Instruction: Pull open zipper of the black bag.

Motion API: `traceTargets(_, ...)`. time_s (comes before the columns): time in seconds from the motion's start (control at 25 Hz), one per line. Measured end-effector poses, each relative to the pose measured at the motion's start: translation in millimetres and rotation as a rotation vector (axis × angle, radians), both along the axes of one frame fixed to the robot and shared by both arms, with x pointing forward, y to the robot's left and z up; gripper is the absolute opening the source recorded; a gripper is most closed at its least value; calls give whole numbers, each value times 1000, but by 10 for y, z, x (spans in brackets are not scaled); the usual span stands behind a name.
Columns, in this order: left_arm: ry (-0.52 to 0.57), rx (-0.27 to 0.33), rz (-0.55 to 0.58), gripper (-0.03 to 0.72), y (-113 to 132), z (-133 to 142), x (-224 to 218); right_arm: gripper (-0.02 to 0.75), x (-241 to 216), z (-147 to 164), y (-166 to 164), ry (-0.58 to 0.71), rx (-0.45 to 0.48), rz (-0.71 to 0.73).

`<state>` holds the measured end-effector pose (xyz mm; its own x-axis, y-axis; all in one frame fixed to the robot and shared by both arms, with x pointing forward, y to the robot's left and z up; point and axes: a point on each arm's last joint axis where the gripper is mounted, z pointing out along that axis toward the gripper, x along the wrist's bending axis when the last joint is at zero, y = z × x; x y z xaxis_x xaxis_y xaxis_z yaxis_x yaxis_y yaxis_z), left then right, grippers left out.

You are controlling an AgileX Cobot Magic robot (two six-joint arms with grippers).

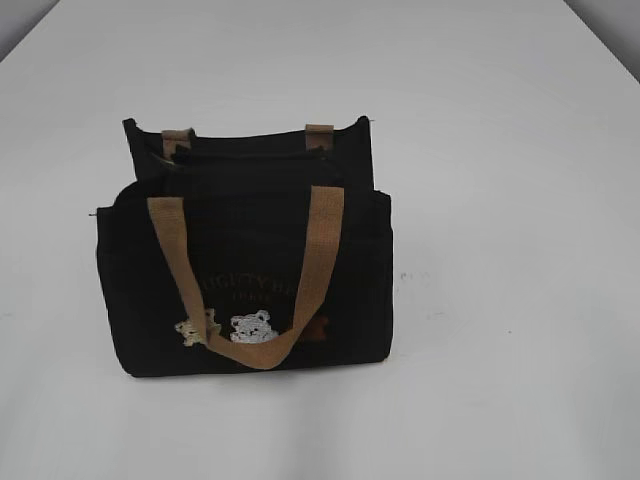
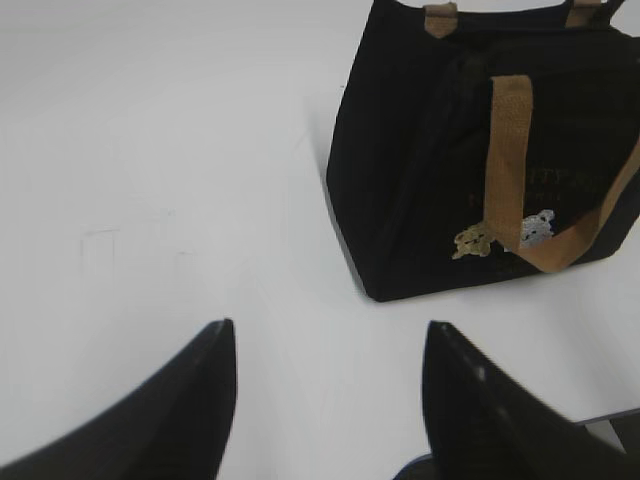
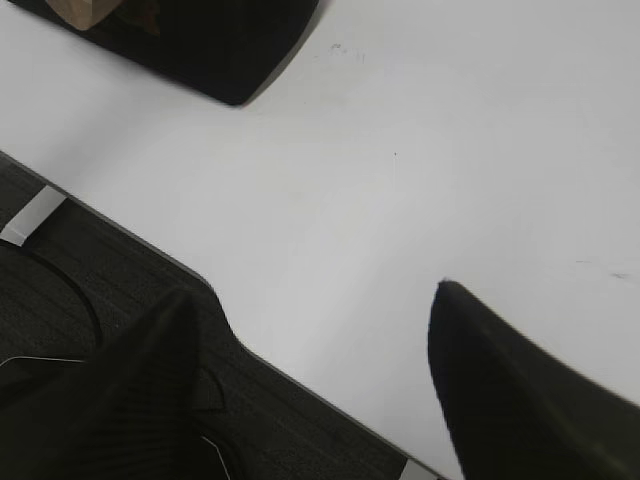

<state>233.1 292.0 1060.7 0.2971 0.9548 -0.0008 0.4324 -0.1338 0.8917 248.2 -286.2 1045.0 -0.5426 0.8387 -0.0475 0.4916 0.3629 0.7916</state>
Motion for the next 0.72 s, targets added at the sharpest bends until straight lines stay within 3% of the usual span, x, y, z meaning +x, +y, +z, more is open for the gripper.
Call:
traceTargets(0.44, -2, -1, 7, 381, 0, 2, 1, 552, -1, 2, 5, 3, 8, -13)
traceTargets(0.72, -2, 0, 140, 374, -7, 2, 13, 552, -20, 7, -15, -25, 37, -262)
